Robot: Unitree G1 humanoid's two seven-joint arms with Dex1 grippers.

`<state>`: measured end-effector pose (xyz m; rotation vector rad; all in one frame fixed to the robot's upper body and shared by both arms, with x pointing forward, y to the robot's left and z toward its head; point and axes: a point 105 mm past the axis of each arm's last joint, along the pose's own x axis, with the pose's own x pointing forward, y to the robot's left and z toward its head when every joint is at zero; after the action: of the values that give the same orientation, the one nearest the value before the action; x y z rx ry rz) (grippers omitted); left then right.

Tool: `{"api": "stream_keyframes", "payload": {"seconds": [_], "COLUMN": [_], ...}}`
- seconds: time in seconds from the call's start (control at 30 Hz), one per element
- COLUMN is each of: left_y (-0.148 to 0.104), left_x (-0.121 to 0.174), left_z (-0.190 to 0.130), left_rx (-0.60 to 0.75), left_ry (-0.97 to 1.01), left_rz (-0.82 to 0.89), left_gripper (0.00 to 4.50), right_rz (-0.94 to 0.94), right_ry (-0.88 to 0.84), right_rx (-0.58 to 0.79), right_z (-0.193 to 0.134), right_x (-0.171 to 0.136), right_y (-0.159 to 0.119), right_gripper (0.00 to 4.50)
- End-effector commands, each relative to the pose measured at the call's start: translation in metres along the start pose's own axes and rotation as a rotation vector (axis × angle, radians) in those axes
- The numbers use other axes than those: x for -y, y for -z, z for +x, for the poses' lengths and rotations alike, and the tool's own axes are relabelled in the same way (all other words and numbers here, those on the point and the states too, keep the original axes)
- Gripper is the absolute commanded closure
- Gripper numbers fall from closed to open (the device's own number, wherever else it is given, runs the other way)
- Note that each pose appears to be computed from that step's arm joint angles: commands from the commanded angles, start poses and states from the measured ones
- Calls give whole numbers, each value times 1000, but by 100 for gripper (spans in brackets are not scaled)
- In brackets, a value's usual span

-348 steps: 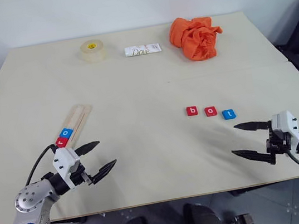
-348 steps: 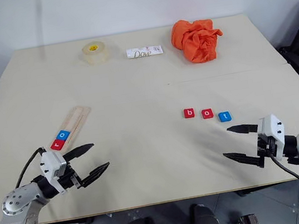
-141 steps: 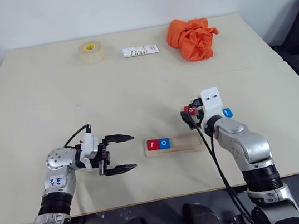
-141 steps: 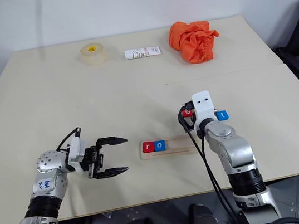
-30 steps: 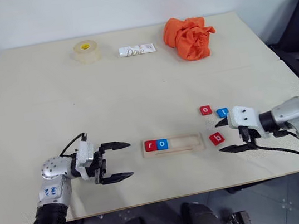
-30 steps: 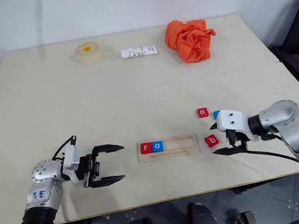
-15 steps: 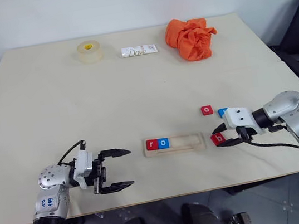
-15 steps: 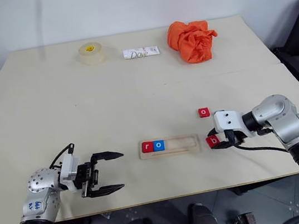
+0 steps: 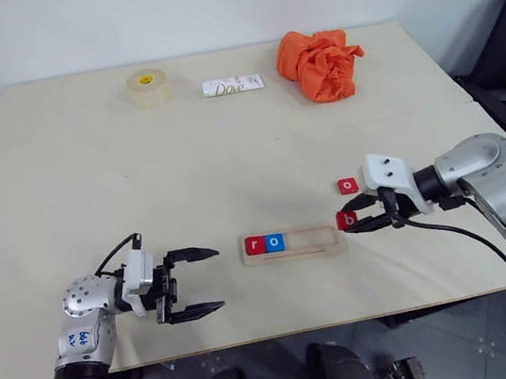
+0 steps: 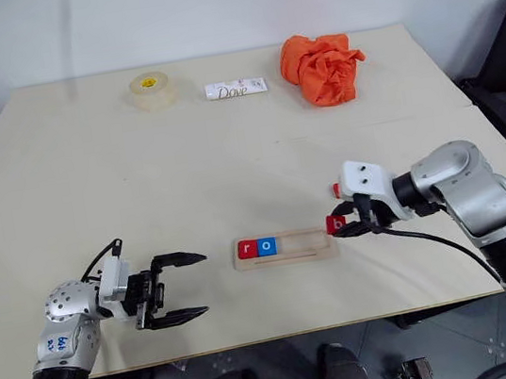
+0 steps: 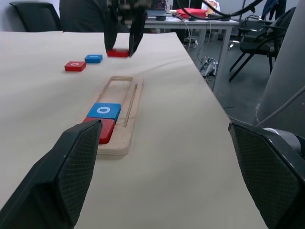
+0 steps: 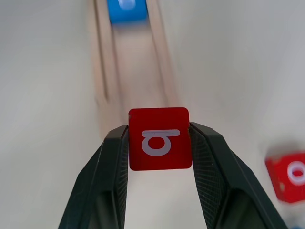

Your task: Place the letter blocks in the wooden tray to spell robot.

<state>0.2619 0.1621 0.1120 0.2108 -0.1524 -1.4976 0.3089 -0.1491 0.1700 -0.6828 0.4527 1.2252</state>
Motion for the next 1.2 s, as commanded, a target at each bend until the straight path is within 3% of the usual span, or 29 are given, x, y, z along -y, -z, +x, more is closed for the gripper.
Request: {"api": "stream_keyframes", "payload": {"seconds": [0.03,0.43,0.87,1.13,1.2], "left_y": [-4,-6,-8,-8,-9], "left_x": [-4,-6,-3,-6,-8], "left_z": [-3,-3,-7,-6,-5], "left_rx": [-2,-1,-7,-6,-5], "left_ry": [5,6,-22,-30,-31], "left_rz": [33,56,60,64,66], "left_gripper": [0,0,0,0,0], "right_rz": [4,-25,-56,-69,-72], "right_ry": [31,26,-26,3,14], "right_rx": [12,-21,-46,-68,-61], "right_z": [12,67,75,73,71], "right_x": [-4,-11,-19,-14,-11], "right_y": [-14,-33,-33,-29,-32], "right_gripper": [303,303,303,28,3]}}
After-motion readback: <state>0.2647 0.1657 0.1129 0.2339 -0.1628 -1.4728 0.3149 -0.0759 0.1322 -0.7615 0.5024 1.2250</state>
